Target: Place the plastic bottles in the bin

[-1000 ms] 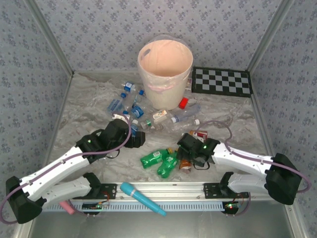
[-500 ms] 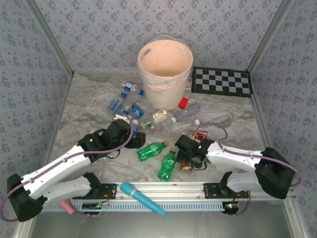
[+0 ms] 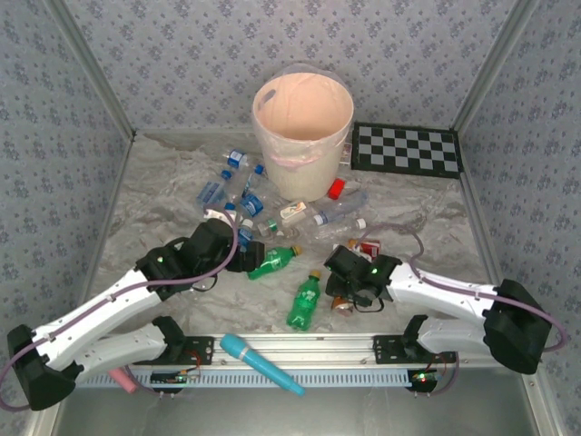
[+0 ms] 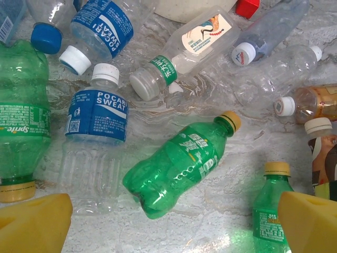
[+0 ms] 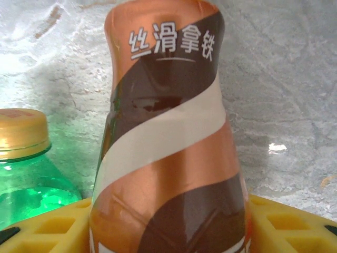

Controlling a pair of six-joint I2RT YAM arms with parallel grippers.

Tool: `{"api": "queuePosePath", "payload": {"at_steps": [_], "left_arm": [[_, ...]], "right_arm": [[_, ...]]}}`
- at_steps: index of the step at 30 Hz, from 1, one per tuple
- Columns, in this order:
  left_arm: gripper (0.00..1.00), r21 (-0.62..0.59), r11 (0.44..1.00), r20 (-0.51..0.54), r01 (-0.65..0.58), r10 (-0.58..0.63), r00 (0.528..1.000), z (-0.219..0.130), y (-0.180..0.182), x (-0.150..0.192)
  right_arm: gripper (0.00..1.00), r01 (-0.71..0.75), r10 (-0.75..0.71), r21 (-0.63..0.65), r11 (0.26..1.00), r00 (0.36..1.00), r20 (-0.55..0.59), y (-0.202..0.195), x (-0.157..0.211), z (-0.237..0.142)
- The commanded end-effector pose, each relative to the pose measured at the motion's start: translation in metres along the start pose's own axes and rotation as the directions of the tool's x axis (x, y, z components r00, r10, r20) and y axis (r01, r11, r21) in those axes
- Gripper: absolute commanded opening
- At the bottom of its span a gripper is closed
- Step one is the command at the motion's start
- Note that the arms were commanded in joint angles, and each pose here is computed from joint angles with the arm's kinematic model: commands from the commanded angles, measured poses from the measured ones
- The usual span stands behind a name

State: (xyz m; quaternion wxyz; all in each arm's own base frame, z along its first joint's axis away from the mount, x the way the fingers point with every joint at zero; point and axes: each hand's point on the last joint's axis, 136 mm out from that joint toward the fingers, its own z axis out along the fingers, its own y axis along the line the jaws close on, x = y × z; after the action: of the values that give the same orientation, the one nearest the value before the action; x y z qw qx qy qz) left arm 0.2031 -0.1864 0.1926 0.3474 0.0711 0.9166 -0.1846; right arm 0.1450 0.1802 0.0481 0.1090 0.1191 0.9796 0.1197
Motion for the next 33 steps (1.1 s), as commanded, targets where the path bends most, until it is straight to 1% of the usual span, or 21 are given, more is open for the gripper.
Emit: {"api": "queuePosePath", "payload": {"at_steps": [1,4,7,9,13,16,19,20,23,26,28,33], "left_arm": [[1.0,0.022,1.0,0.024,0.013,-0.013,1.0,-0.011,-0.004,-0.006],[1.0,0.029,0.999,0.028,0.014,-0.015,0.999,-0.012,-0.004,-0.007],[1.0,0.04,0.999,0.037,0.016,-0.018,0.999,-0.015,-0.006,-0.01],[1.0,0.041,0.999,0.048,0.017,-0.019,0.999,-0.018,-0.007,-0.014],[1.0,0.048,0.999,0.097,0.025,-0.029,0.995,-0.026,-0.01,-0.028],[1.0,0.062,0.998,0.138,0.028,-0.037,0.99,-0.03,-0.013,-0.037],[1.0,0.065,0.997,0.169,0.035,-0.045,0.985,-0.034,-0.013,-0.044],[1.0,0.062,0.997,0.178,0.037,-0.048,0.983,-0.035,-0.013,-0.047],[1.0,0.035,0.999,0.2,0.031,-0.037,0.979,-0.04,-0.009,-0.053],[1.0,0.004,0.999,0.224,0.032,-0.032,0.974,-0.049,-0.003,-0.059],[1.0,0.004,1.0,0.234,0.025,-0.026,0.972,-0.053,-0.001,-0.06],[1.0,0.012,1.0,0.244,0.014,-0.016,0.97,-0.062,-0.002,-0.063]], "right_arm": [[0.54,-0.02,0.019,0.018,1.0,0.999,0.035,-0.008,-0.006,-0.009],[0.55,-0.01,0.01,0.003,1.0,0.997,0.073,-0.007,-0.014,-0.024],[0.56,0.01,-0.006,-0.024,1.0,0.99,0.143,-0.003,-0.029,-0.05],[0.56,0.028,-0.016,-0.056,0.998,0.981,0.194,0.003,-0.041,-0.07],[0.57,0.074,-0.027,-0.135,0.988,0.946,0.324,0.019,-0.079,-0.121],[0.57,0.126,-0.039,-0.18,0.976,0.907,0.42,0.036,-0.111,-0.159],[0.57,0.186,-0.051,-0.227,0.956,0.867,0.496,0.061,-0.145,-0.201],[0.57,0.212,-0.054,-0.242,0.947,0.847,0.529,0.072,-0.158,-0.22],[0.57,0.279,-0.073,-0.248,0.928,0.788,0.612,0.1,-0.191,-0.258],[0.57,0.334,-0.088,-0.234,0.913,0.723,0.685,0.126,-0.222,-0.286],[0.57,0.352,-0.08,-0.238,0.905,0.691,0.718,0.142,-0.242,-0.299],[0.59,0.361,-0.059,-0.214,0.908,0.614,0.787,0.175,-0.291,-0.319]]}}
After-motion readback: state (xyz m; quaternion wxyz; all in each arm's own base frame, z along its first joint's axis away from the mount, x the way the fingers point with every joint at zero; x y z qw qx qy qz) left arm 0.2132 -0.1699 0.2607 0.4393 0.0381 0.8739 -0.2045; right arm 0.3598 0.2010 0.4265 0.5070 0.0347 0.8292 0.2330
